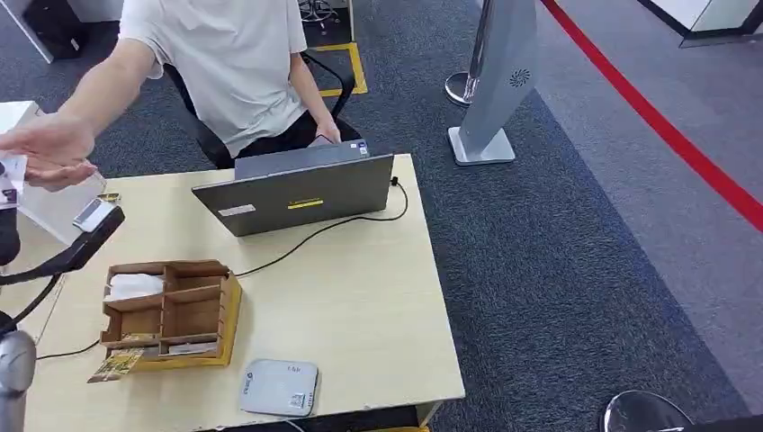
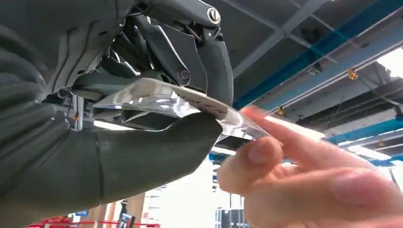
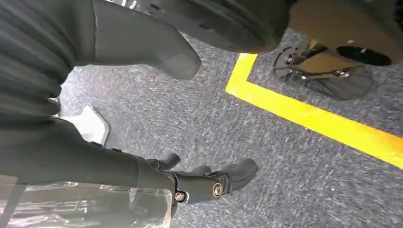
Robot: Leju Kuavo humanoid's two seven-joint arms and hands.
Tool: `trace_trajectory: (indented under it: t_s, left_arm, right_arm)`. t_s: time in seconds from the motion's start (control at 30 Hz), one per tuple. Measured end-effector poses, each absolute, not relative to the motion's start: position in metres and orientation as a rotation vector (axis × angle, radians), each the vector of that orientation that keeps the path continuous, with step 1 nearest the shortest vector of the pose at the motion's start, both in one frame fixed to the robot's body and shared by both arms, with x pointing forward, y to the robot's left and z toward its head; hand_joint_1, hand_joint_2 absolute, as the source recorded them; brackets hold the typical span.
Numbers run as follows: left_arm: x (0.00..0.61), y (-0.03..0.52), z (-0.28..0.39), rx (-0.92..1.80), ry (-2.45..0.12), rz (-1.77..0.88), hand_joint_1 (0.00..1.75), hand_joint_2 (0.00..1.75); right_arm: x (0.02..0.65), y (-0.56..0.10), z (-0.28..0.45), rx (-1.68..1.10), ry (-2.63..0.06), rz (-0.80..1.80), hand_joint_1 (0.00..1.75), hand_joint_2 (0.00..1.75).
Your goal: Pass the card to the sensor for recognition and then transmit it.
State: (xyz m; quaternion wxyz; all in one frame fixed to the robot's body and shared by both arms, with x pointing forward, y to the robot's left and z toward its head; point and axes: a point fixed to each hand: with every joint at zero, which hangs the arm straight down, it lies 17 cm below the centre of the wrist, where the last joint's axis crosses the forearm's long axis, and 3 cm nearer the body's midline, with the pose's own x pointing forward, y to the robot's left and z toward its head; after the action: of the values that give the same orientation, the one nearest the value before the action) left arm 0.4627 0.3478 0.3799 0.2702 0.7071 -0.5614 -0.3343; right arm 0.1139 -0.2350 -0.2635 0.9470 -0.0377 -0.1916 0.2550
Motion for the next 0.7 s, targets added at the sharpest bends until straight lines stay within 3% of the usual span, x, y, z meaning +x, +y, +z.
trace_trajectory:
  t_s: [0.23, 0.27, 0.7]
  left_arm:
    - [0.469, 0.349, 0.369, 1.877, -1.497, -0.917, 1.75, 1.75]
    - [0.469, 0.349, 0.367, 1.872, -1.496, -0.921, 0.00, 1.75]
    - [0.462, 0.340, 0.356, 1.808, -1.554, -0.912, 0.00, 1.75]
  right_arm:
    - [0.105, -0.240, -0.266, -0.088, -0.362, 0.525, 0.00, 1.75]
    - [0.105, -0.240, -0.266, -0.090, -0.362, 0.527, 0.00, 1.75]
    - [0.103, -0.238, -0.267, -0.080, -0.357, 0.545, 0.00, 1.75]
